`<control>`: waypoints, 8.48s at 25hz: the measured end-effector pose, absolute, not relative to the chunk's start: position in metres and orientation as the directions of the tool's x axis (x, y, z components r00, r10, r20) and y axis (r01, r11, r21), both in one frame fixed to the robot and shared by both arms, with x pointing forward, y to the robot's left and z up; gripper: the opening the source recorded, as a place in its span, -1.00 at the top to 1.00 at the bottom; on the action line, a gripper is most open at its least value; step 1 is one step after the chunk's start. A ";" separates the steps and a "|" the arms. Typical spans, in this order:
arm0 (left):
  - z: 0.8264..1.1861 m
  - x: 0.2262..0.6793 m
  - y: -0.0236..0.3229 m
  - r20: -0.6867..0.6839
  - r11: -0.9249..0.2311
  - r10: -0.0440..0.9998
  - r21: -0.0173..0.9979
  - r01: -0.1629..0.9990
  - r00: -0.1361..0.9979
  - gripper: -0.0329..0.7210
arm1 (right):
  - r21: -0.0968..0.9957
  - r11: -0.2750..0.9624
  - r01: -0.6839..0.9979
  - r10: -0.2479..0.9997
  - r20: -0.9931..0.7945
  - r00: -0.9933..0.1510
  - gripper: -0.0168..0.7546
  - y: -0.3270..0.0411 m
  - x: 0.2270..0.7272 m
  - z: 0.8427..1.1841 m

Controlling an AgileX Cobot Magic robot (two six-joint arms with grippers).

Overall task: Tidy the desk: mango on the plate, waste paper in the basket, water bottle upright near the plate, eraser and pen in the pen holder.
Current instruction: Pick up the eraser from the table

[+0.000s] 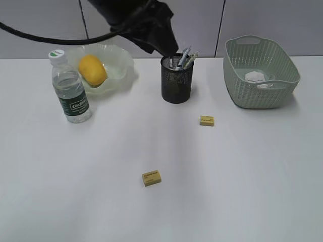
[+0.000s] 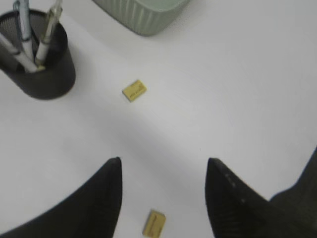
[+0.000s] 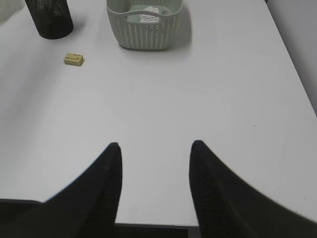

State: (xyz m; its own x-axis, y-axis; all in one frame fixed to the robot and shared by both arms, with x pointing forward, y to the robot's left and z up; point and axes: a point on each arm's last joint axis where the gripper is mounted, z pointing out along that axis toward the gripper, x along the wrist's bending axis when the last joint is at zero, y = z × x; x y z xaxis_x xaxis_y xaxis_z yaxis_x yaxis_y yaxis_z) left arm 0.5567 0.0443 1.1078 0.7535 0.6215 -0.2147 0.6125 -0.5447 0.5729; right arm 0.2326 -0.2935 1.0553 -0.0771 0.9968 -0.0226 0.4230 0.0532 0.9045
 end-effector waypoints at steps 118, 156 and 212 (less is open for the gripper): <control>1.059 0.230 0.306 0.004 -0.018 0.999 0.901 0.433 0.033 -0.28 | 0.461 -0.110 0.880 0.986 0.163 0.037 -0.42 -0.287 0.403 1.102; 1.059 0.230 0.306 0.004 -0.018 0.999 0.901 0.433 0.033 -0.24 | 0.133 -0.025 0.991 0.993 0.117 0.009 -0.58 -0.115 0.652 0.945; 1.059 0.230 0.306 0.004 -0.018 0.999 0.901 0.433 0.033 -0.24 | 0.096 -0.058 0.994 0.994 0.098 0.049 -0.50 -0.110 0.663 0.882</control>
